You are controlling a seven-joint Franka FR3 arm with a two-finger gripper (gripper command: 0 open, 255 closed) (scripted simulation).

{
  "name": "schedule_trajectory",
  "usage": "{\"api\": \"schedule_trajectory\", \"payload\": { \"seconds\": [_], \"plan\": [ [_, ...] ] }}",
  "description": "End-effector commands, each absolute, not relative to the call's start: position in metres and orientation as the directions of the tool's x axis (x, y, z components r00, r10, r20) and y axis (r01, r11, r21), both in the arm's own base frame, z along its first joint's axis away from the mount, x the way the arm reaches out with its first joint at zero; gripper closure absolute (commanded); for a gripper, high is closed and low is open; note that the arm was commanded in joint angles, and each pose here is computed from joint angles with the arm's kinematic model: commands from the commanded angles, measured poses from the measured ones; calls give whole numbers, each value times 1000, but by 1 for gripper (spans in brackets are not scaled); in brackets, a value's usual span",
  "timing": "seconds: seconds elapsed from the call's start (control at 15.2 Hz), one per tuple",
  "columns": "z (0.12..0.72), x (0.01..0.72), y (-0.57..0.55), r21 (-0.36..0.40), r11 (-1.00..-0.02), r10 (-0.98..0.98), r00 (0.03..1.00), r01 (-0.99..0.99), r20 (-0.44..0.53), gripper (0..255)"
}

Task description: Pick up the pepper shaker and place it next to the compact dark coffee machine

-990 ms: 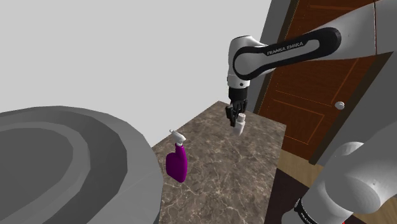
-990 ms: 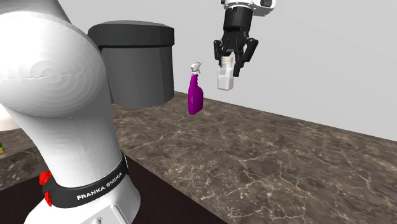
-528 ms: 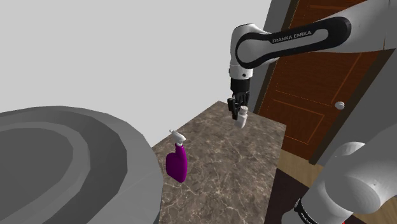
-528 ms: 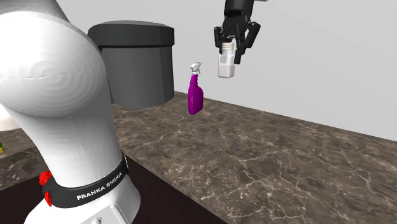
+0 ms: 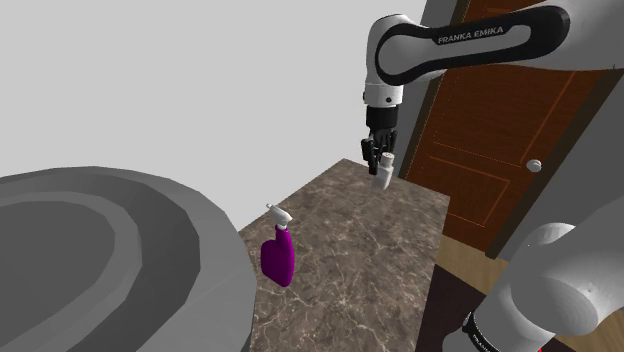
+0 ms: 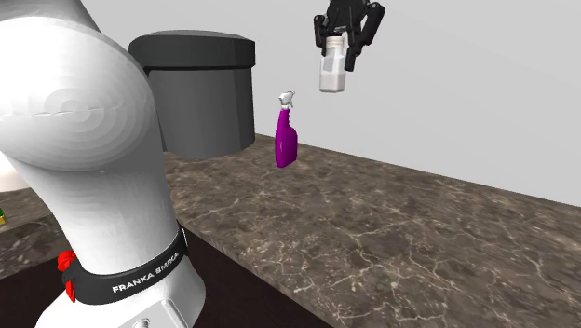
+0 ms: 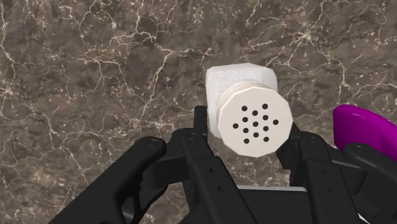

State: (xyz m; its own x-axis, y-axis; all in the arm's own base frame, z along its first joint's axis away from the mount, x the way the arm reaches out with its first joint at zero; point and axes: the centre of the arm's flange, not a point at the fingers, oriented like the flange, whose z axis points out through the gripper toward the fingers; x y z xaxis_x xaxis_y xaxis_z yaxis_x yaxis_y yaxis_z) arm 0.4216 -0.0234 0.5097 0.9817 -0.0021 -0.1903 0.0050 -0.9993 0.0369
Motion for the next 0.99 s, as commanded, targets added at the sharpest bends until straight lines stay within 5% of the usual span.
{"api": "schedule_trajectory", "payload": {
  "seconds": [0.0,0.92],
  "plan": [
    [521,421,-23,37,-999,-2,982,5,-191,255],
    [595,421,-23,37,-999,-2,982,5,-191,255]
  ]
}}
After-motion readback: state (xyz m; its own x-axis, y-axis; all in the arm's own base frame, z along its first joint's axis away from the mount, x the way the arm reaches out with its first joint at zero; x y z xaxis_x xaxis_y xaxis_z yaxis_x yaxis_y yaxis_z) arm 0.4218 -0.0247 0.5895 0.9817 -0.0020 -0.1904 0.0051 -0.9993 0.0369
